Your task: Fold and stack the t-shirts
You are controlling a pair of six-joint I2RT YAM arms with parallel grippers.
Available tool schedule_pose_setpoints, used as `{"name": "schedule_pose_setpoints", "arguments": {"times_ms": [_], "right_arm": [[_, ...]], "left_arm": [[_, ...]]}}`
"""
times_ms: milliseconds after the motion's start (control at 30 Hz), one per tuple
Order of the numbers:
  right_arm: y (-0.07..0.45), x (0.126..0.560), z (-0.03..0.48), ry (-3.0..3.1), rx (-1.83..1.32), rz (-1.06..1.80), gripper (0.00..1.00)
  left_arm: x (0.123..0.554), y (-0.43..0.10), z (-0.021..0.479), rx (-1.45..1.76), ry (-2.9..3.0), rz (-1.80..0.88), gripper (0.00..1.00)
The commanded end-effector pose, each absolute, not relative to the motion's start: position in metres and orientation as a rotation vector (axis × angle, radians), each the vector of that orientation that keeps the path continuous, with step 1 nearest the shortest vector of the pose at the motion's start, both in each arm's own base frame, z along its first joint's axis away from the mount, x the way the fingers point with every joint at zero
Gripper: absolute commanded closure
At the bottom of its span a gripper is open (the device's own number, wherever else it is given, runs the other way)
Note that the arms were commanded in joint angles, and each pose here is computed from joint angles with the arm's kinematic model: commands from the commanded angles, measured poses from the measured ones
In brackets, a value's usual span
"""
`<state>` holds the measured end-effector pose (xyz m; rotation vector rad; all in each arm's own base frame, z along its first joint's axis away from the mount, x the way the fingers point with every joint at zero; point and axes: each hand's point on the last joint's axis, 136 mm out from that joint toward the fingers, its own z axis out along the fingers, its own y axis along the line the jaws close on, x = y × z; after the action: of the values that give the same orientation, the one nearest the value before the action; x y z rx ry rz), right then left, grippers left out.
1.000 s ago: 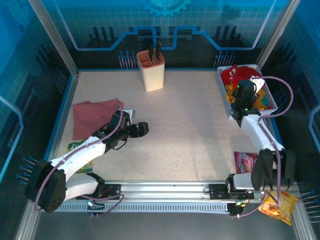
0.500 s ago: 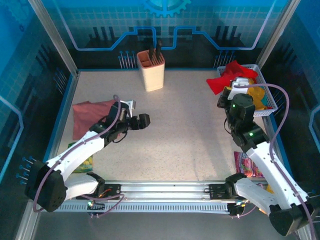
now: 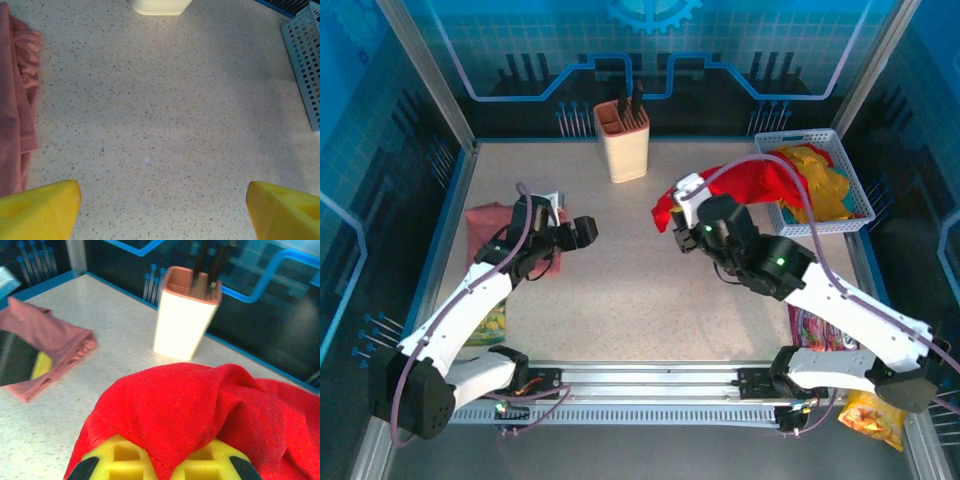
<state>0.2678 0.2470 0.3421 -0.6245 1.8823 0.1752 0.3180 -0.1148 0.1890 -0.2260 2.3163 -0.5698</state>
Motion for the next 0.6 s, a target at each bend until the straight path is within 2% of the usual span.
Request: {"name": "schedule_pose_setpoints", "arguments": {"times_ms": [0, 333, 367, 400, 467, 567], "right_arm": [[0.276, 0.265, 0.367, 1.820, -0.632, 0.224, 0.96], [0.350, 0.284, 0.314, 1.987, -0.615, 0.352, 0.97], [0.357, 0.285, 0.309, 1.995, -0.609, 0.382, 0.90], [0.361, 0.286, 0.304, 2.007, -0.611, 0.392, 0.78], [0.368, 0.288, 0.286, 2.067, -0.641, 0.370, 0.48], [0.372, 0.285, 0.265, 2.162, -0.726, 0.353, 0.19]], "left_arm": [[0.309, -0.110, 0.192, -0.231, 2.330, -0.565, 0.13], [0.299, -0.096, 0.186, -0.287, 2.350, -0.508, 0.13], [0.299, -0.094, 0.185, -0.292, 2.351, -0.498, 0.13], [0.298, -0.093, 0.184, -0.297, 2.353, -0.493, 0.13], [0.295, -0.090, 0.180, -0.311, 2.370, -0.477, 0.13], [0.286, -0.083, 0.168, -0.351, 2.401, -0.438, 0.10]]}}
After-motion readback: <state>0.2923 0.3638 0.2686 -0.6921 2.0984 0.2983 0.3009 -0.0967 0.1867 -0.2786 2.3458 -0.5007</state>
